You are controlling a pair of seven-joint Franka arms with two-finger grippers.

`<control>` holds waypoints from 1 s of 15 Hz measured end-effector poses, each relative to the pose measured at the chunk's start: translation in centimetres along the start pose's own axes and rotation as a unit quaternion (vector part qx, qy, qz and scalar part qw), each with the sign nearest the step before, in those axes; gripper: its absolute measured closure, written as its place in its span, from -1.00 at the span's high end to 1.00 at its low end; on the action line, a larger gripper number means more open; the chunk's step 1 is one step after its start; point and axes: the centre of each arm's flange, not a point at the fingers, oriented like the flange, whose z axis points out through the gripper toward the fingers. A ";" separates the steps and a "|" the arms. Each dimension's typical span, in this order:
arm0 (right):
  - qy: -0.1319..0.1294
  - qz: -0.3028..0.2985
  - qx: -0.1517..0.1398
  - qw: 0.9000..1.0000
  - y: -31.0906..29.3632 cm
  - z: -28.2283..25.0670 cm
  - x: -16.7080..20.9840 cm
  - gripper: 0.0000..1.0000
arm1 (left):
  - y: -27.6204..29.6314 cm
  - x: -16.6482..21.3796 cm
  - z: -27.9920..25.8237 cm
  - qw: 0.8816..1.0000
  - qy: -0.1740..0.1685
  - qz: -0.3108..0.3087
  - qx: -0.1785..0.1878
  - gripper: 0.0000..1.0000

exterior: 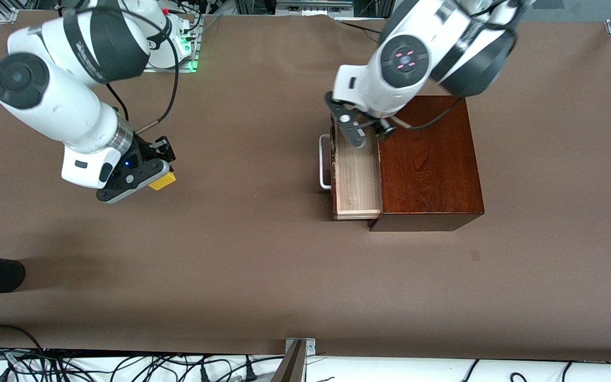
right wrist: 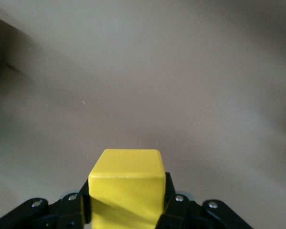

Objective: Open drawer, take yellow block, close drawer
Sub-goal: 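Carry the cube away with the right gripper while the left gripper reaches the drawer, then push the drawer shut with the left gripper while the right gripper lowers the cube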

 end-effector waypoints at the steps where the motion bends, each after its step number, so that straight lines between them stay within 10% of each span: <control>1: -0.018 0.025 0.001 1.000 0.4 1.7 -0.6 0.11 | 0.2 2.2 1.6 1.000 0.014 0.027 0.008 1.00; 7: -0.065 0.124 0.002 0.990 5.5 13.7 -4.9 0.11 | 5.3 12.2 12.9 0.985 0.060 0.149 0.056 1.00; 15: -0.049 0.180 -0.003 0.982 6.6 24.7 -10.2 0.11 | 2.6 12.2 16.5 0.945 -0.024 0.301 0.121 1.00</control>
